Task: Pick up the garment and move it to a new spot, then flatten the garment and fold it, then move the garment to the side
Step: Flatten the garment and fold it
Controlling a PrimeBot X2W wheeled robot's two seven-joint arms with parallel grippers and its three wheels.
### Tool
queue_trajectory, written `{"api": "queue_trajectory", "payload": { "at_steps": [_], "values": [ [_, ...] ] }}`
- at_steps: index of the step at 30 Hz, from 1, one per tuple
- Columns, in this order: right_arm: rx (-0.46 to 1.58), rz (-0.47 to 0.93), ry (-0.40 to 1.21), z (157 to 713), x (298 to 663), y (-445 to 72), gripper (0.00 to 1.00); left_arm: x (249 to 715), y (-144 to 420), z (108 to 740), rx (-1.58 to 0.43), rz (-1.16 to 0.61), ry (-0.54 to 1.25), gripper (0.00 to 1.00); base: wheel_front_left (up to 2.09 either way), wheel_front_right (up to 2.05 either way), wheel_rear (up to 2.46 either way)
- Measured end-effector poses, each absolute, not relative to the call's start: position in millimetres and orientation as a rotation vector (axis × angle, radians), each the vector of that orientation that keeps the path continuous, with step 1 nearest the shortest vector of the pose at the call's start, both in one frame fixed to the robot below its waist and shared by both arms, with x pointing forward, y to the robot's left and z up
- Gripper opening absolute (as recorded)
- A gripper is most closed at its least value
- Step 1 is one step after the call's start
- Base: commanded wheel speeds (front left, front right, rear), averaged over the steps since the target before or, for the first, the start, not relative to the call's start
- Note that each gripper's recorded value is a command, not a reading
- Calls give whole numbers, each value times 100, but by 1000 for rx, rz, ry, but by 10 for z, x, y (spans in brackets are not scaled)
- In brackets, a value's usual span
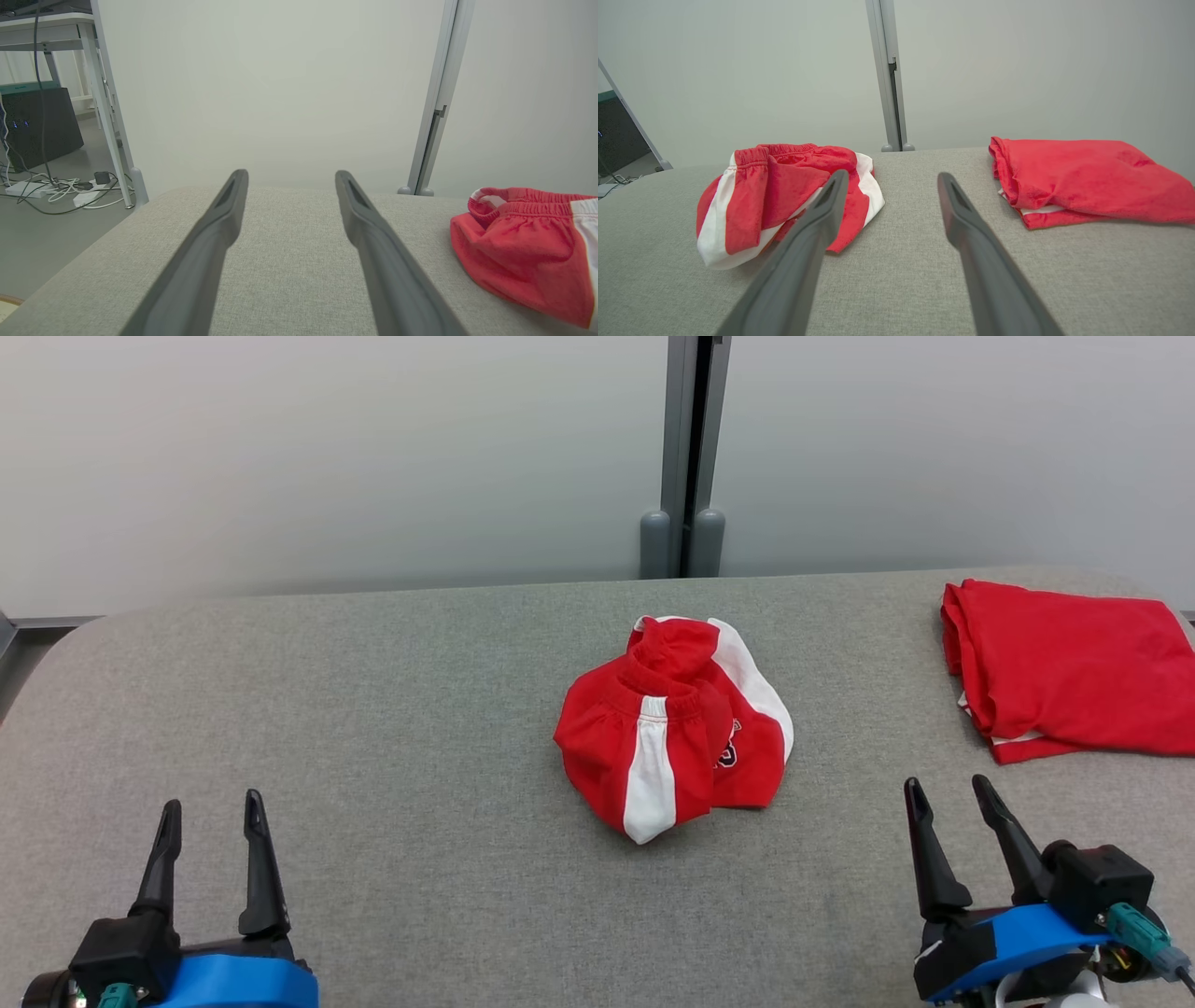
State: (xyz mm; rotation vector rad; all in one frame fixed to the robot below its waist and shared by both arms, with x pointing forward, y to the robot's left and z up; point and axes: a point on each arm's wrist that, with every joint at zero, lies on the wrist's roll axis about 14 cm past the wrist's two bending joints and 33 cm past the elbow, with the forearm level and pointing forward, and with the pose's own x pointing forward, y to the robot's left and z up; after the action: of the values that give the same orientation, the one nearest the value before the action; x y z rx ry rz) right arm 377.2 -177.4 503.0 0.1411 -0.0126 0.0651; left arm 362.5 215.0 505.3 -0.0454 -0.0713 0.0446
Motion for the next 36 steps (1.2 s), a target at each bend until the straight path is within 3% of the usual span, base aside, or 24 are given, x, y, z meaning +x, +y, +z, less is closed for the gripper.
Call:
{"api": "queue_trajectory", "payload": {
  "at_steps": [8, 20, 36],
  "values": [
    [143, 105, -12, 5038, 3788, -1639, 100, 3618, 2152, 5047, -42, 43, -70, 100, 0, 0, 0],
    [140, 419, -23, 5201, 4122, -585, 100, 3667, 2175, 5001, -52, 55, -58, 100, 0, 0, 0],
    [90, 509, 195, 4487, 4600, -180, 100, 3740, 2336, 4891, -64, 114, -26, 100, 0, 0, 0]
  ]
}}
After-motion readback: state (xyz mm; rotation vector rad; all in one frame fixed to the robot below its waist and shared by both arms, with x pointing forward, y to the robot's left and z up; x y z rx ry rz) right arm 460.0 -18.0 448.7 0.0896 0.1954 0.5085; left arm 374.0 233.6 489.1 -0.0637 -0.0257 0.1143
